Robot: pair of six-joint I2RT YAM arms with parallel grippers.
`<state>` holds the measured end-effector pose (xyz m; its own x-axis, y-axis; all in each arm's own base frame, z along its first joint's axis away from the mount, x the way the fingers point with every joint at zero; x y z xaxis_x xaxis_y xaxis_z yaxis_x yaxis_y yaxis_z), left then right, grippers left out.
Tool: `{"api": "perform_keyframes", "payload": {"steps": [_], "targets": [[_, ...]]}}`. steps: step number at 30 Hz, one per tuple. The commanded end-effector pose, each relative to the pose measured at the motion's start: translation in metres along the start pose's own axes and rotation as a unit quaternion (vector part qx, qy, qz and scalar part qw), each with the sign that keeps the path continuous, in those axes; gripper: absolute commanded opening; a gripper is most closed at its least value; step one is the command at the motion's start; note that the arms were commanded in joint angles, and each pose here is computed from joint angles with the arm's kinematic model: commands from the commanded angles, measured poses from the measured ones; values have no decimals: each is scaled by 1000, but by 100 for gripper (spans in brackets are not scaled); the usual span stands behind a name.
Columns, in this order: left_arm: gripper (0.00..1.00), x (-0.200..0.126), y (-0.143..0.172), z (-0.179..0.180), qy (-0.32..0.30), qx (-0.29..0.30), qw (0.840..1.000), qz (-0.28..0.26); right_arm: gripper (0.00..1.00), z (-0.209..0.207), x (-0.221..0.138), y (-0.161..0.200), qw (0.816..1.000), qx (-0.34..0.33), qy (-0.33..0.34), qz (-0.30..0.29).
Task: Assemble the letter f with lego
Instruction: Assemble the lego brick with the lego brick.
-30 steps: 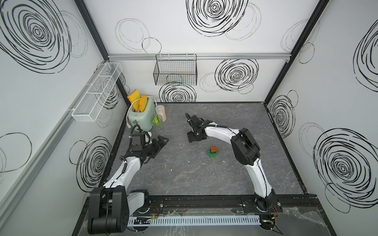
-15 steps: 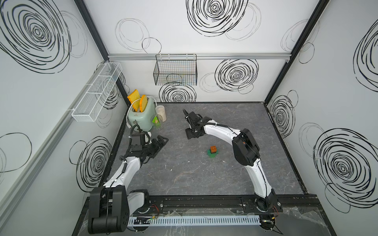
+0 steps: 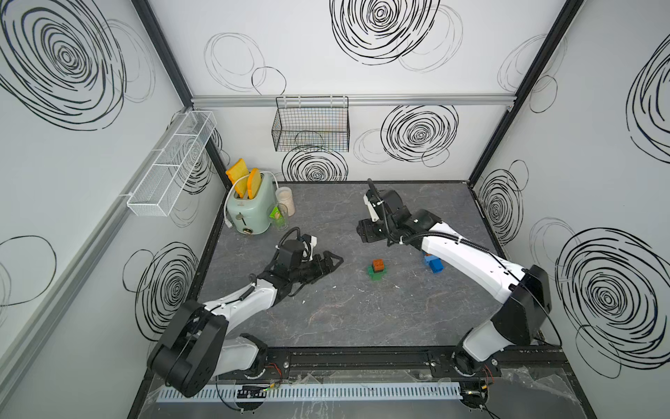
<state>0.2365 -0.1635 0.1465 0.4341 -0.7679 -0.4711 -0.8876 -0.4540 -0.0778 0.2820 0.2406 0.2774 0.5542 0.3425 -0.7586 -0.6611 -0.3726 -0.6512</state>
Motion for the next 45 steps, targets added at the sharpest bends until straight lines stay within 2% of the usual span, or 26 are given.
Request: {"api": "perform_keyframes", "payload": {"steps": [1, 4, 10, 27, 45], "targets": [[82, 18, 3, -21, 104, 2, 995, -10, 61, -12, 8, 29, 999, 6, 16, 39], [71, 33, 10, -21, 121, 1, 993, 15, 61, -19, 7, 39, 999, 11, 16, 48], [63, 54, 20, -20, 121, 13, 992, 44, 61, -27, 11, 52, 998, 14, 10, 64], [57, 89, 35, -9, 120, 14, 989, 87, 60, -24, 6, 70, 996, 15, -18, 83], [54, 104, 42, -1, 111, 9, 989, 97, 60, -17, 16, 86, 993, 5, -28, 113]]}}
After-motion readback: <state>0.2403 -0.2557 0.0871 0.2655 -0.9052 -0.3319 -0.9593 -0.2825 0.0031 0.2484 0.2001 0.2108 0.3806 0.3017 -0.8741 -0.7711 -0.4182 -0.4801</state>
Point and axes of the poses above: each gripper's point midway between its finger pads, its own x axis out along the fingers, its own z axis along the line the jaws close on, y = z × x, the point moved 9 cm from there along -x, back along the fingers, and after that the axes turned 12 degrees about -x, right-handed, at the moved point
